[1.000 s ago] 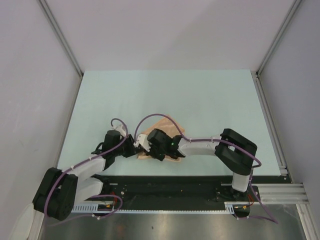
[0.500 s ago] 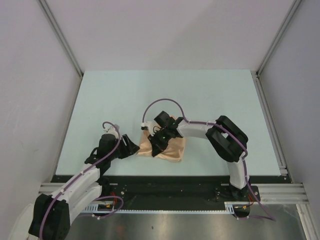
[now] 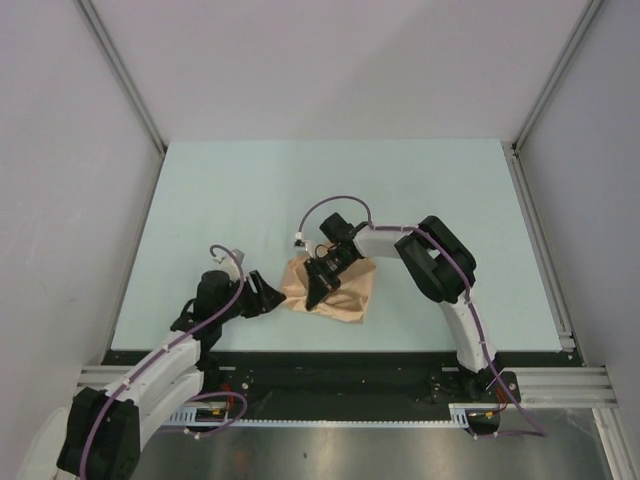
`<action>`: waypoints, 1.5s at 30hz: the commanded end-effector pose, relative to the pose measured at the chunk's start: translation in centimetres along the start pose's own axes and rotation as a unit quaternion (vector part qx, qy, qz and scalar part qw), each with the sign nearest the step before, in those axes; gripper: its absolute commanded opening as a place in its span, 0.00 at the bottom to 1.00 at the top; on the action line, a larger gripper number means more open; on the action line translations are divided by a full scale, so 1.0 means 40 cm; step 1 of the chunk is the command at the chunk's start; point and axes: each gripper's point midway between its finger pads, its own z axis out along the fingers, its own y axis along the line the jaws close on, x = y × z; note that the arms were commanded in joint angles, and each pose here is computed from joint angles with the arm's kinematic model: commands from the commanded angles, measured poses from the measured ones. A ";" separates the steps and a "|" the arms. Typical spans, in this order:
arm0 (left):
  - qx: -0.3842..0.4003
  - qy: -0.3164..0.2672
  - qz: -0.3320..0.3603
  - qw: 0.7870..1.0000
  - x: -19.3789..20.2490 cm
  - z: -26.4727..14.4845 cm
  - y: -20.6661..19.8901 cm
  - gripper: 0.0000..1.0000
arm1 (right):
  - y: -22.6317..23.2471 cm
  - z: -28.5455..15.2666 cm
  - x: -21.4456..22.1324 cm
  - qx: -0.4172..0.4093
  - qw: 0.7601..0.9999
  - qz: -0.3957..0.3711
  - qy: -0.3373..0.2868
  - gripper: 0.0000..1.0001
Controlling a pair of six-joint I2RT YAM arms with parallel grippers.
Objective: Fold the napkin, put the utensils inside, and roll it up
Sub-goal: Roll the napkin with the utensil
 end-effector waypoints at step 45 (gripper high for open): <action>-0.028 0.048 0.015 0.998 -0.019 0.106 0.028 0.02 | -0.001 -0.118 -0.052 0.132 0.990 0.018 -0.038 0.50</action>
